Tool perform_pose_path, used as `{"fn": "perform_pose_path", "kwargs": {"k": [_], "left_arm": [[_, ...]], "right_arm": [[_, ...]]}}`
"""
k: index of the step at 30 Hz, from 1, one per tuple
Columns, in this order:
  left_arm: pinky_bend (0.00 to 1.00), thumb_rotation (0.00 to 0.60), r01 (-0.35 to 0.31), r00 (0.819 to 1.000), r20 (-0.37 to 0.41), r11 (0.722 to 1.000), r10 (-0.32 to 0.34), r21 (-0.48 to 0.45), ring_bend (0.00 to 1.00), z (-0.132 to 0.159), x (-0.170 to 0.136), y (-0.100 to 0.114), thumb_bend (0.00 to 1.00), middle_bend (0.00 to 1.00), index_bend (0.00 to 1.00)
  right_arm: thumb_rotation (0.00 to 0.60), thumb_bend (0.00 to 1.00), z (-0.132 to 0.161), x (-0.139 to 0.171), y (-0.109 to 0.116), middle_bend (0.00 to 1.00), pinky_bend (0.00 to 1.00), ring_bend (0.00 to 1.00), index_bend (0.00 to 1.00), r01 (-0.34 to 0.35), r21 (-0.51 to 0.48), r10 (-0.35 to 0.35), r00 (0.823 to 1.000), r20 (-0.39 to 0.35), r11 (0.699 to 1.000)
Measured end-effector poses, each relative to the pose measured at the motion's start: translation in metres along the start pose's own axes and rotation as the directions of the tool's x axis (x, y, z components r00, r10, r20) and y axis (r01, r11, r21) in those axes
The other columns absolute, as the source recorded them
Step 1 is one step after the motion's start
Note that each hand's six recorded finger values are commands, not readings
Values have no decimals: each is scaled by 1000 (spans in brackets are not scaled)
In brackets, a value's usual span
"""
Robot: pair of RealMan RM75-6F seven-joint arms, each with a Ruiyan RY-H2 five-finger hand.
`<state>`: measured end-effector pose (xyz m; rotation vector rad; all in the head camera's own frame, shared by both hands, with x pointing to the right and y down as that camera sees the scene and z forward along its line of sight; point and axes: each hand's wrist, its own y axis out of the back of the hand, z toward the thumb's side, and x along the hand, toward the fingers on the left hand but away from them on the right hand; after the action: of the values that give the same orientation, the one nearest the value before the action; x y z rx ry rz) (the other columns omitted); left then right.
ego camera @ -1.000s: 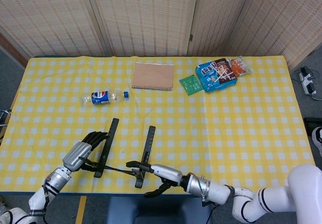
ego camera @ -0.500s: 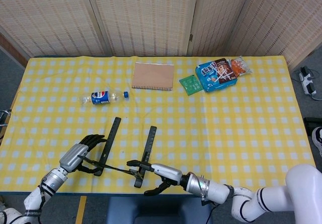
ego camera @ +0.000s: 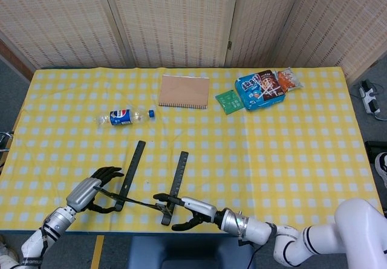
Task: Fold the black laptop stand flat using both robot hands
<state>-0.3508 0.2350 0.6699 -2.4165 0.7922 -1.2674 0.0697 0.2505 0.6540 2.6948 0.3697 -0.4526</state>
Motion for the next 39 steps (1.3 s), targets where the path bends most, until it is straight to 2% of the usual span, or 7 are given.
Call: {"fn": "perform_pose_path", "kwargs": {"k": [7,11,20,31,39], "left_arm": [[0,600,-4,1000,-1,1000,4,1,0,0,-2,1,202,124,202],[0,600,-4,1000,-4,1000,4,3,0,0,-3,1,202,124,201],[0,600,-10,1000,-7,1000,10,2,0,-1,-4,2,203,124,199],[0,600,-12,1000,-3,1000,12,4,0,-2,-6,2,202,124,196],[0,600,6,1000,-15,999,-5,45,0,-8,-9,1,211,124,215]], "right_arm": [[228,196,-6,-1,-3,0,0,33,0,-7,-159,10,1000,19,987],[226,196,-9,-1,-5,0,0,34,0,-14,-257,21,999,24,966],[228,196,-16,-2,-12,0,0,19,0,-27,-384,40,999,27,923],[228,196,-21,0,-17,0,0,8,0,-26,-446,38,999,19,895],[231,196,-6,3,-10,0,0,12,0,-27,-363,22,1000,-19,932]]}}
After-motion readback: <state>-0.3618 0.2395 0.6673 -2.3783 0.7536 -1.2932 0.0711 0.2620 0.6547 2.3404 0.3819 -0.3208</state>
